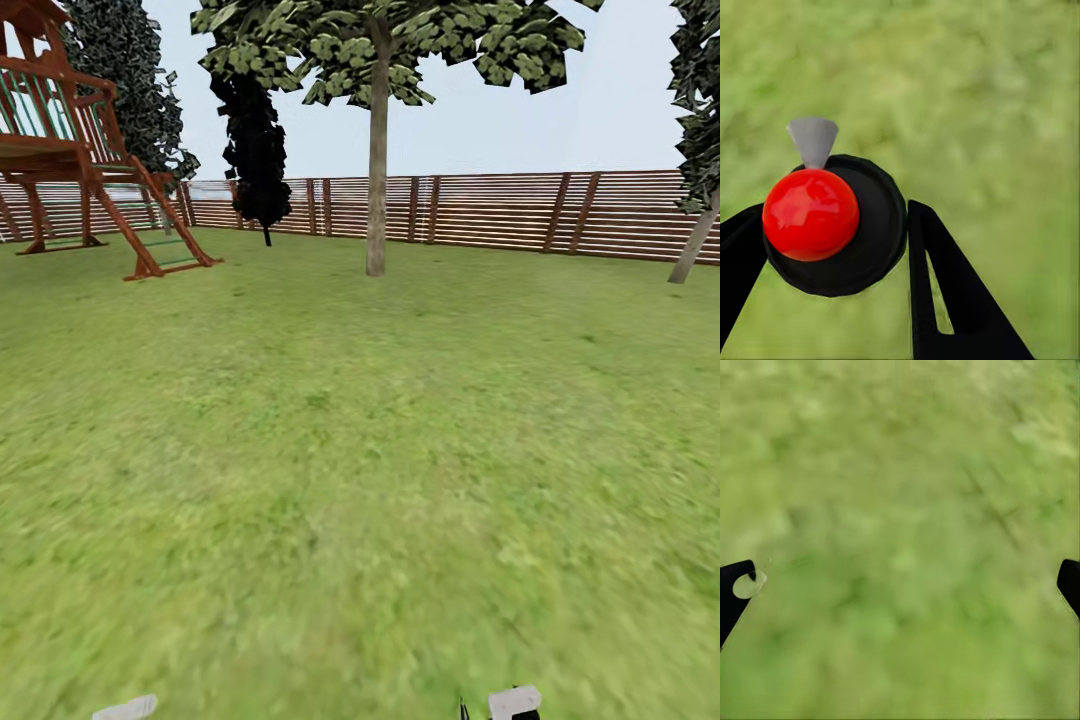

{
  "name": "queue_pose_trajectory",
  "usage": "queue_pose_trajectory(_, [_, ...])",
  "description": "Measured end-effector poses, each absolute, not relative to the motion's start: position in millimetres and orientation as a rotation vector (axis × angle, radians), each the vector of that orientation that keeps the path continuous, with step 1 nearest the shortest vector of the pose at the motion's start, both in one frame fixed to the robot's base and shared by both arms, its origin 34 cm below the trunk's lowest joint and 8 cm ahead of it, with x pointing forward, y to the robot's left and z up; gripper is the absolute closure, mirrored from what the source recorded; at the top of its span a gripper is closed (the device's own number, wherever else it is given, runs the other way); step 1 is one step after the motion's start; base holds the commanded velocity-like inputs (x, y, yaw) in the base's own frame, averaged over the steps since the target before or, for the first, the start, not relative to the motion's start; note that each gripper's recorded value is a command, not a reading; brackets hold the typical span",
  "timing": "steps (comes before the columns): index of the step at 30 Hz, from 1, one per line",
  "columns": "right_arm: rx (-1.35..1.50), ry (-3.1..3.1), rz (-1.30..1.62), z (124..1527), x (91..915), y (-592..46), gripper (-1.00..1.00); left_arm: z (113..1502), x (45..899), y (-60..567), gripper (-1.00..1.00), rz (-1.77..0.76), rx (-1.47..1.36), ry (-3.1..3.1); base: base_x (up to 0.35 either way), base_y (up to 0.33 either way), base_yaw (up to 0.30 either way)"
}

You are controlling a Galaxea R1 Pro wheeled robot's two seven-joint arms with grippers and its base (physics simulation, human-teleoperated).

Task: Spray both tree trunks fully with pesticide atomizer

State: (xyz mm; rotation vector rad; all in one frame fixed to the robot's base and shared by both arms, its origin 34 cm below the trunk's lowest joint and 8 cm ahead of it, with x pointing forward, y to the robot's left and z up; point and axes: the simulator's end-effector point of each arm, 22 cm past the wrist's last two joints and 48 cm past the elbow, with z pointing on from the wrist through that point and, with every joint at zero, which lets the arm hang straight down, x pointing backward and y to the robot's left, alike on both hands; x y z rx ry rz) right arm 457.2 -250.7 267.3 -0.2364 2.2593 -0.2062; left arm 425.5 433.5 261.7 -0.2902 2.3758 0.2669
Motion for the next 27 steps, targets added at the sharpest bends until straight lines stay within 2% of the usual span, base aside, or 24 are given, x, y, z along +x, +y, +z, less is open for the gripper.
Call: queue_pose_trajectory(27, [-0.236,2.26,-0.206,267.2,456.8,-250.7,-1.0,261.7,425.4,433.7,1.0,0.268,-0.291,2.376,0.339,0.0,0.0])
